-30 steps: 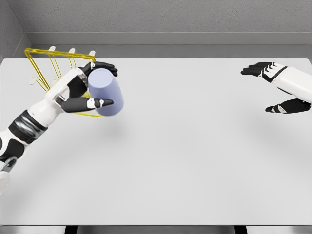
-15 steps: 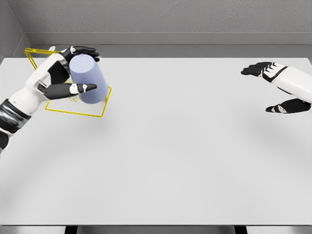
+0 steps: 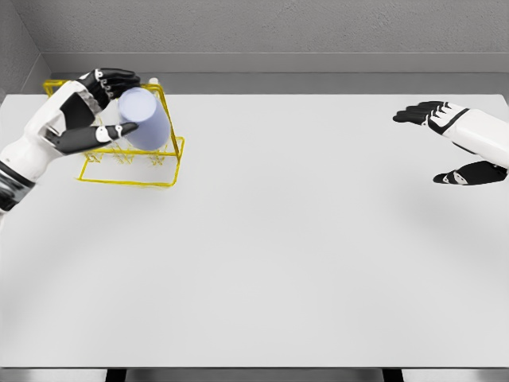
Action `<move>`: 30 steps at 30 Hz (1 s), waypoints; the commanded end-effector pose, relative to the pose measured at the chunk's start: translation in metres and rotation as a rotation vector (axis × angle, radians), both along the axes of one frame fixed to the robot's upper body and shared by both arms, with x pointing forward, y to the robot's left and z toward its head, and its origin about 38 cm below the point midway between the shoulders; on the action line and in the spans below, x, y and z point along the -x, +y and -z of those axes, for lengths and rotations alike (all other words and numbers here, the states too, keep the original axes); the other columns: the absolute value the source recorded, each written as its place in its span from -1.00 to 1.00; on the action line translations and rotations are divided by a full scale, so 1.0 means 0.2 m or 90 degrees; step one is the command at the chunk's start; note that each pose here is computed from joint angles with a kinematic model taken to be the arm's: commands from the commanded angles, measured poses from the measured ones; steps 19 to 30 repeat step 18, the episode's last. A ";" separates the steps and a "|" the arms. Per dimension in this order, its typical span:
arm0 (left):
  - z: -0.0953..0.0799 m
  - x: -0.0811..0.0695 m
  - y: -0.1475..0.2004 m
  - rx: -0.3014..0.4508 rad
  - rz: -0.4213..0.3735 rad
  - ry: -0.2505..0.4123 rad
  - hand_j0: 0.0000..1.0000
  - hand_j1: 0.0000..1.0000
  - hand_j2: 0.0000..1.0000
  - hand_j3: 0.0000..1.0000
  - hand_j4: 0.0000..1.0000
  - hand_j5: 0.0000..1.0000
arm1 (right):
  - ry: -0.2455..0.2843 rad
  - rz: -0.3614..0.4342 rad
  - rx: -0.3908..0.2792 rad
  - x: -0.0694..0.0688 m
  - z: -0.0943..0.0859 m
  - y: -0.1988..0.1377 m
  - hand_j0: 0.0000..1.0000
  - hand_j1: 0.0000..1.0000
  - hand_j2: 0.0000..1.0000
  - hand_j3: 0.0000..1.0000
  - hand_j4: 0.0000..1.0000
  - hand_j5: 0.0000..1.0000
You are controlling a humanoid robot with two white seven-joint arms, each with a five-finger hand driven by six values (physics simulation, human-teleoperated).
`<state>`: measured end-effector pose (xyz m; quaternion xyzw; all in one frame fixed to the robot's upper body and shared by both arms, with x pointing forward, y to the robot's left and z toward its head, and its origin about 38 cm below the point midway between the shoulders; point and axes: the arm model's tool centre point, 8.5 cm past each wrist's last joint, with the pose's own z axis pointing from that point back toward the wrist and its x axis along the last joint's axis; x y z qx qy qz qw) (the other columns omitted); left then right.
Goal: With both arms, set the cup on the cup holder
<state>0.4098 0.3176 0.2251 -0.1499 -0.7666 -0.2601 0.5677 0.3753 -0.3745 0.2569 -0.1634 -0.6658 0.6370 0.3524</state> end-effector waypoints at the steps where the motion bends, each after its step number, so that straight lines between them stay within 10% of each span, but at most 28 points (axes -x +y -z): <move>1: 0.00 -0.01 0.03 -0.001 -0.009 0.003 0.45 0.45 0.45 0.45 0.45 0.45 | 0.001 0.001 -0.004 0.00 0.00 0.00 1.00 1.00 1.00 1.00 1.00 1.00; 9: 0.01 0.00 0.03 -0.002 -0.006 0.005 1.00 1.00 1.00 1.00 1.00 1.00 | 0.001 0.001 -0.005 0.00 0.00 0.00 1.00 1.00 1.00 1.00 1.00 1.00; 18: -0.01 0.11 0.09 0.000 0.008 -0.103 1.00 1.00 1.00 1.00 1.00 1.00 | 0.001 0.001 -0.004 0.00 0.00 0.00 1.00 1.00 1.00 1.00 1.00 1.00; 30: -0.01 0.11 0.09 0.000 0.008 -0.103 1.00 1.00 1.00 1.00 1.00 1.00 | 0.001 0.001 -0.004 0.00 0.00 0.00 1.00 1.00 1.00 1.00 1.00 1.00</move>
